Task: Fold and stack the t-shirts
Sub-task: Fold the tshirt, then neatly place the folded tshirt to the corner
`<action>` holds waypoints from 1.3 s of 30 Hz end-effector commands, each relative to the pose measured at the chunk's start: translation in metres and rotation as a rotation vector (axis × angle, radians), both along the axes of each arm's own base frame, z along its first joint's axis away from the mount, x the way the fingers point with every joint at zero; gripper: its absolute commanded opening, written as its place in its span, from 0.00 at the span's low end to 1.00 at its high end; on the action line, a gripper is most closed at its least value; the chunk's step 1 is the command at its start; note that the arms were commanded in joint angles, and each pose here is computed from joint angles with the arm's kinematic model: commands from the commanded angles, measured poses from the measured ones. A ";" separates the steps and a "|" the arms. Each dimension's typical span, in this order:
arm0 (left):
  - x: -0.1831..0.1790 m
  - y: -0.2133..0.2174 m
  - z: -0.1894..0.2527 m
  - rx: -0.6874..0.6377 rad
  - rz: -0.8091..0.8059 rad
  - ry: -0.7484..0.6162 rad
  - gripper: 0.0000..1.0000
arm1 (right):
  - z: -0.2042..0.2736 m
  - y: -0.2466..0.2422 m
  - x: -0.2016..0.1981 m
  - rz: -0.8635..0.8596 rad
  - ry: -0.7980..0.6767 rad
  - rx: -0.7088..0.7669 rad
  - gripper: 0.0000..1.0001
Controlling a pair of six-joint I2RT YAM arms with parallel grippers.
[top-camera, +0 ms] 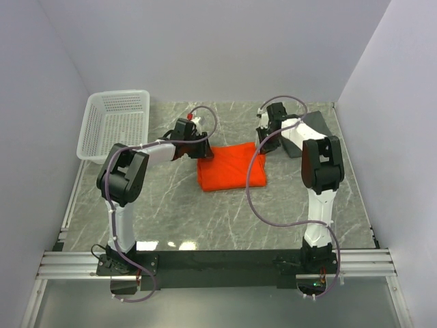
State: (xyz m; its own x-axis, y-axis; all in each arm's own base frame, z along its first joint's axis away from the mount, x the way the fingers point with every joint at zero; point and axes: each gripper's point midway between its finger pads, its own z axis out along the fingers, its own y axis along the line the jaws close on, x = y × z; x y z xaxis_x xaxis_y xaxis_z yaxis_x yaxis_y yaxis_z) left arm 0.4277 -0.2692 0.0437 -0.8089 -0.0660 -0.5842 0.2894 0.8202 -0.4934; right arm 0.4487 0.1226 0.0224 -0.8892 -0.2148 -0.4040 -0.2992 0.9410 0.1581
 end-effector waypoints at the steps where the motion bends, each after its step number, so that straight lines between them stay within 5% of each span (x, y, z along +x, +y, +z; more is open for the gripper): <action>1: 0.019 0.001 0.009 0.005 0.025 -0.048 0.44 | 0.008 -0.011 0.009 -0.033 -0.037 -0.030 0.19; 7: 0.028 0.006 0.062 -0.012 0.037 -0.218 0.57 | 0.051 -0.015 0.012 -0.012 -0.141 0.010 0.20; 14: 0.002 0.021 0.151 -0.062 0.022 -0.449 0.63 | 0.095 -0.011 -0.006 0.091 -0.248 0.066 0.33; 28: -0.056 0.042 0.115 -0.088 0.066 -0.323 0.62 | 0.023 -0.039 -0.007 -0.037 -0.088 -0.072 0.24; 39: -0.085 0.057 0.099 -0.093 0.099 -0.287 0.62 | 0.007 0.015 -0.017 0.083 0.028 0.110 0.21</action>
State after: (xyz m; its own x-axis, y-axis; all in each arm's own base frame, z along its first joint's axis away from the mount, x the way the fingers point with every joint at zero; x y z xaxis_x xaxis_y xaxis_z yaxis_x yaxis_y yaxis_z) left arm 0.3428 -0.2134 0.1205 -0.6498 -0.1530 -0.7446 0.3360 0.8208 -0.4619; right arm 0.4329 0.1080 0.0226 -0.8818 -0.2368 -0.4079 -0.3248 0.9320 0.1610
